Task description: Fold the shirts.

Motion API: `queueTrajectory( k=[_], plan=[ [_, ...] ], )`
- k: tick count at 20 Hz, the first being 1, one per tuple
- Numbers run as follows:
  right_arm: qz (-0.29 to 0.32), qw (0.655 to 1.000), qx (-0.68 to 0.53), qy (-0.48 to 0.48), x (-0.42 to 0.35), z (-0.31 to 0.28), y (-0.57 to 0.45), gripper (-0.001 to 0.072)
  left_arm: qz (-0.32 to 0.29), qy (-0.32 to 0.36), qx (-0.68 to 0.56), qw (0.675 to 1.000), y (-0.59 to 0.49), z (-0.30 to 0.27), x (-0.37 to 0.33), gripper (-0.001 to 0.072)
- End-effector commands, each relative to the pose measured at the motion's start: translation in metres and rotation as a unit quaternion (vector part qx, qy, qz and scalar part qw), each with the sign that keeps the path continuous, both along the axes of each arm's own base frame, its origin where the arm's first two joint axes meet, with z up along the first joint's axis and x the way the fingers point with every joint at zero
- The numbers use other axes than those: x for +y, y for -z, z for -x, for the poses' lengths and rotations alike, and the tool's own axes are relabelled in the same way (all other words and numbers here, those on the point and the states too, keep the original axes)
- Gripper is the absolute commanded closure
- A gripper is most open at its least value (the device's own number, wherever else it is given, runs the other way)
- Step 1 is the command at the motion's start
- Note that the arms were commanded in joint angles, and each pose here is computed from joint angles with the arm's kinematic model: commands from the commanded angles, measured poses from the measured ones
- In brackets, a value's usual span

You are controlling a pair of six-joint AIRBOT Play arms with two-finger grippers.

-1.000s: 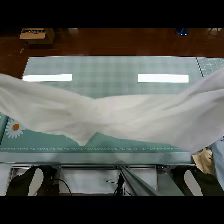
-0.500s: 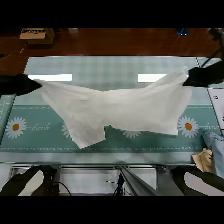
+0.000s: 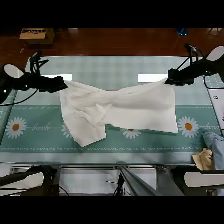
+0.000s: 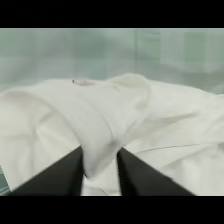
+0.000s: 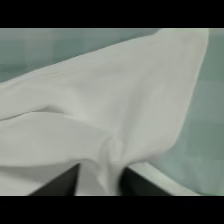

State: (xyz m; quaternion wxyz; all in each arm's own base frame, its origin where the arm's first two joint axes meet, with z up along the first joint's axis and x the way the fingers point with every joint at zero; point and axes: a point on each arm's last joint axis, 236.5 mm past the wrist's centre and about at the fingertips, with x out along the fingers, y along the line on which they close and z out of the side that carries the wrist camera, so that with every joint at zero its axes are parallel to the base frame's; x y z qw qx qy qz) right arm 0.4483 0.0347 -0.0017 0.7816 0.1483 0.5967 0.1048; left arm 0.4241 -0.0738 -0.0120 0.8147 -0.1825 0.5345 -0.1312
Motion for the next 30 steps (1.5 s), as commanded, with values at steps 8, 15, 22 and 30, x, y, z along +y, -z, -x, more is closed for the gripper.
queueTrajectory(
  k=[8,15,22,30],
  plan=[
    [0.072,0.996,0.060,-0.008,-0.090,0.062,-0.041,0.0226,0.044,-0.042,0.182,0.981,0.006,0.124,0.092,0.0120],
    [-0.024,0.994,0.101,0.046,-0.098,0.108,-0.002,0.0226,0.142,-0.070,0.185,0.970,0.066,0.150,0.049,0.0120],
    [-0.030,0.992,0.113,0.052,-0.093,0.122,0.012,0.0226,0.169,-0.065,0.181,0.967,0.097,0.120,0.006,0.0122],
    [0.002,0.989,0.116,0.097,-0.132,0.153,0.003,0.0225,0.185,-0.054,0.193,0.962,0.101,0.123,-0.005,0.0686]
  ],
)
